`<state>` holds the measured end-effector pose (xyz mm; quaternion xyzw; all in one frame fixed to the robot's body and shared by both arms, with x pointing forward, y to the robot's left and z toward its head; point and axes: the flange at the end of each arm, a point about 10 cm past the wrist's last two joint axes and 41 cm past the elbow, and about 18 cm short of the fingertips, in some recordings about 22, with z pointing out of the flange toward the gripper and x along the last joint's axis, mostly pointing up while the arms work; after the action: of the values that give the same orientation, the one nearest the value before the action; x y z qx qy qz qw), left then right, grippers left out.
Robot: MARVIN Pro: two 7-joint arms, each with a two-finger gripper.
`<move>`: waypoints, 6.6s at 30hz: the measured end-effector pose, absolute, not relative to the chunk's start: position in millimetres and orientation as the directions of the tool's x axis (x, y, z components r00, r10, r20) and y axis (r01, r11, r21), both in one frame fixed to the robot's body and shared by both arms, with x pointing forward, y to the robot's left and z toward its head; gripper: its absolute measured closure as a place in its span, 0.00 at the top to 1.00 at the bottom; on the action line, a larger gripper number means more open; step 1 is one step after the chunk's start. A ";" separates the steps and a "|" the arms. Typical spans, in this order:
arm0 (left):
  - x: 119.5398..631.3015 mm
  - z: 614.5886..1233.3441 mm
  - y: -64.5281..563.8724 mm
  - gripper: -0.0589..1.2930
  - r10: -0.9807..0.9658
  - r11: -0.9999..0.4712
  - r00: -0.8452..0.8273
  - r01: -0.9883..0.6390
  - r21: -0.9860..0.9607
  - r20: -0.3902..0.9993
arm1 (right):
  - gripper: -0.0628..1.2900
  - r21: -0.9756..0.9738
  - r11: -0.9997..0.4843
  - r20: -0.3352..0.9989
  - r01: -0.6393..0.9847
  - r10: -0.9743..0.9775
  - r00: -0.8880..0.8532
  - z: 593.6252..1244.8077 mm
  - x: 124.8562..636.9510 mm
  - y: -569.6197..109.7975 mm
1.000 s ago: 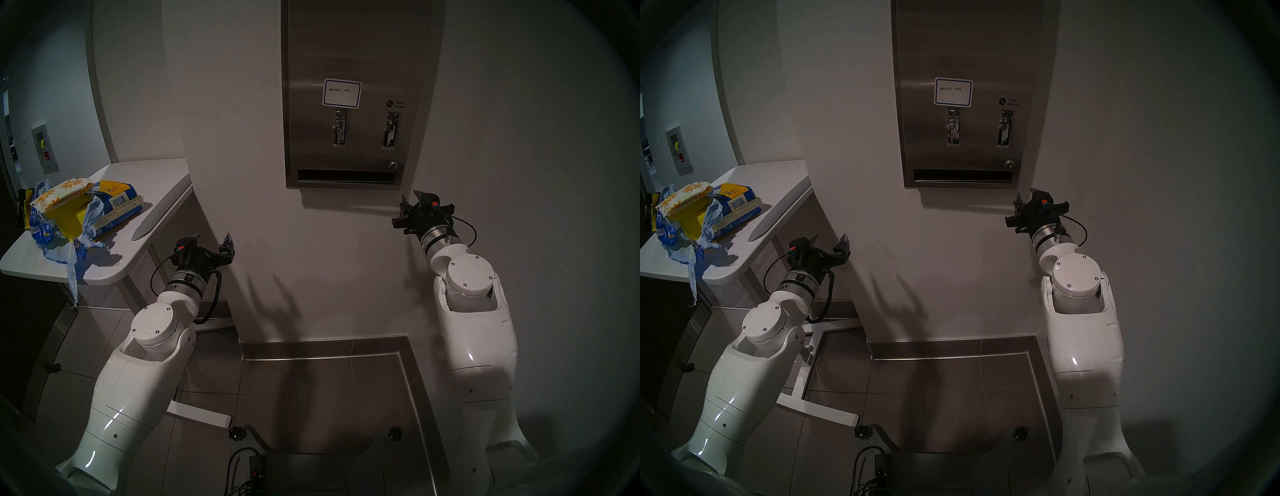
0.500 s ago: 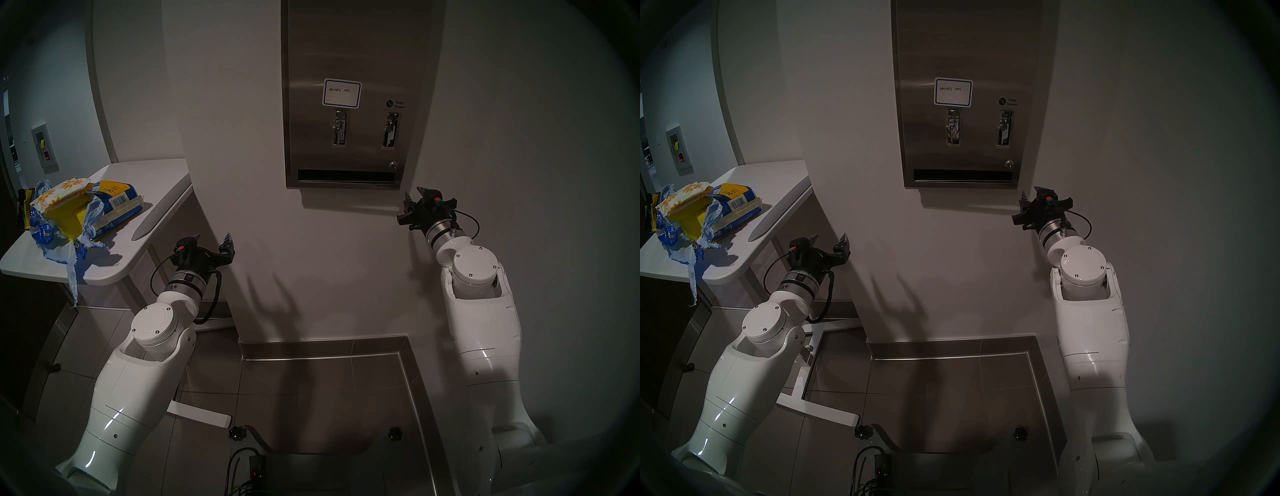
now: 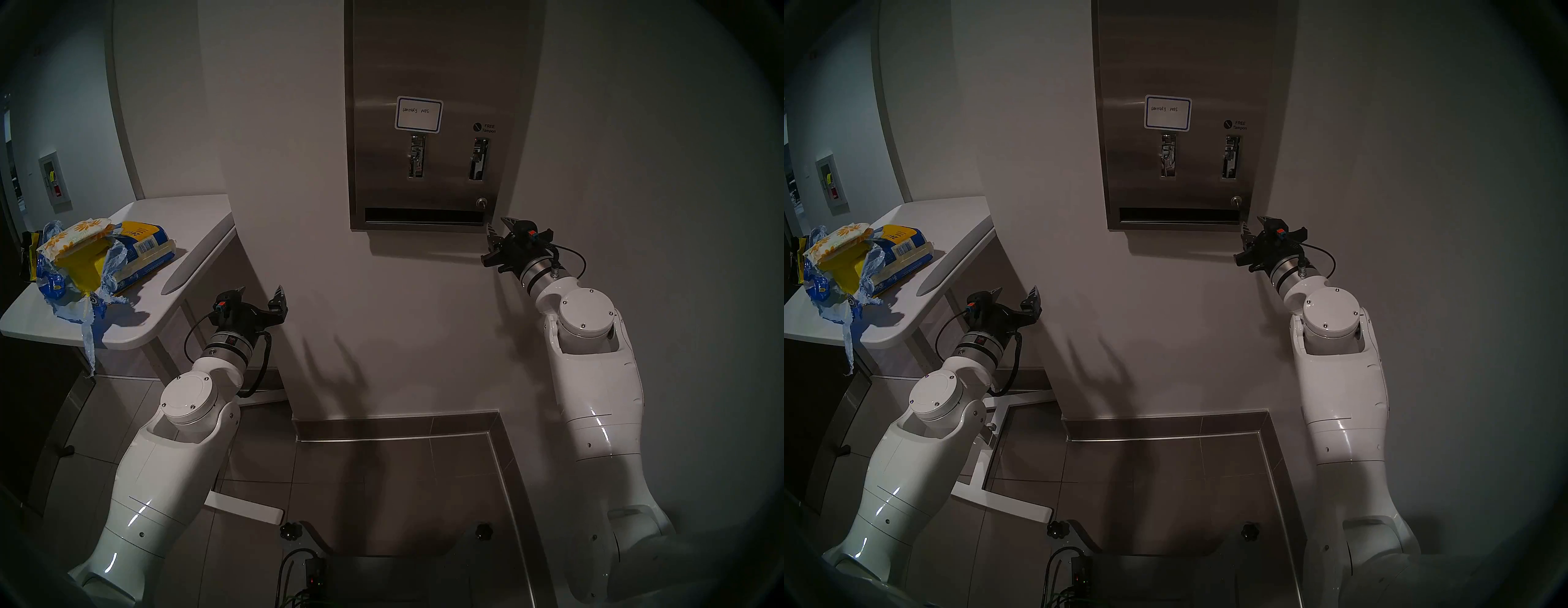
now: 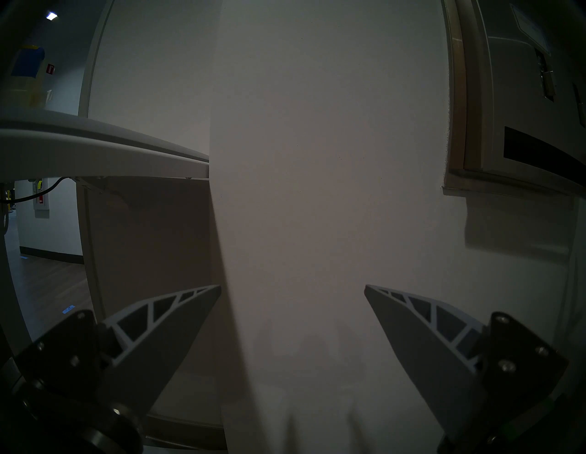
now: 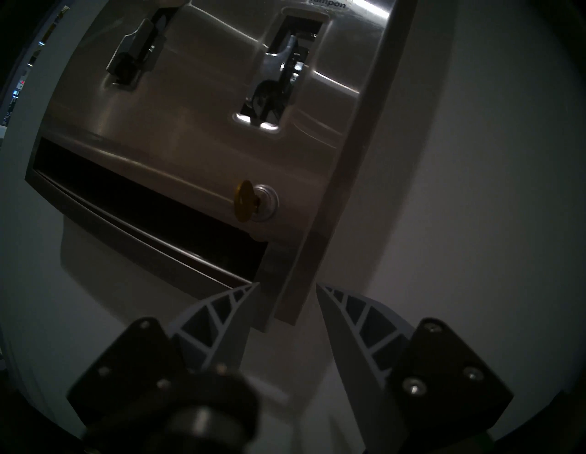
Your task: Open the dispenser door, put the pads inside, close the door
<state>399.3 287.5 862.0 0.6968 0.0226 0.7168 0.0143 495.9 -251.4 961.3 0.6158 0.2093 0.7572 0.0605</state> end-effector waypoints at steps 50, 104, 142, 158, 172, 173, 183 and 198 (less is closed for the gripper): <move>399.3 862.0 287.5 0.96 0.052 -0.999 -0.029 0.011 0.052 0.998 | 0.39 0.427 -0.883 0.893 0.195 0.378 -0.246 966.8 503.5 -260.4; 399.3 862.0 287.5 0.96 0.052 -0.999 -0.028 0.011 0.052 0.998 | 0.38 0.436 -0.840 0.894 0.323 0.363 -0.264 955.4 529.4 -276.8; 399.3 862.0 287.5 0.96 0.052 -0.999 -0.028 0.011 0.052 0.998 | 0.37 0.464 -0.618 0.881 0.635 0.396 -0.259 977.7 454.0 -318.6; 399.3 862.0 287.5 0.96 0.052 -0.999 -0.028 0.011 0.052 0.998 | 0.30 0.404 -0.460 0.900 0.790 0.355 -0.254 981.4 406.3 -312.6; 399.3 862.0 287.5 0.96 0.052 -0.999 -0.028 0.011 0.052 0.998 | 0.24 0.376 -0.480 0.916 0.793 0.323 -0.239 983.6 399.1 -325.6; 399.3 862.0 287.5 0.96 0.052 -0.999 -0.028 0.011 0.052 0.998 | 0.24 0.374 -0.486 0.918 0.790 0.318 -0.238 983.2 399.8 -326.1; 399.3 862.0 287.5 0.96 0.052 -0.999 -0.028 0.011 0.052 0.998 | 0.02 0.369 -0.535 0.928 0.761 0.265 -0.263 981.6 413.5 -322.0; 399.3 861.8 287.5 0.96 0.052 -0.999 -0.028 0.011 0.052 0.998 | 0.02 0.379 -0.518 0.924 0.767 0.166 -0.345 998.1 445.6 -268.9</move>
<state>399.3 287.5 861.8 0.6971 0.0225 0.7164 0.0143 445.6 -268.9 998.1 0.5295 0.4403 0.6918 -0.2172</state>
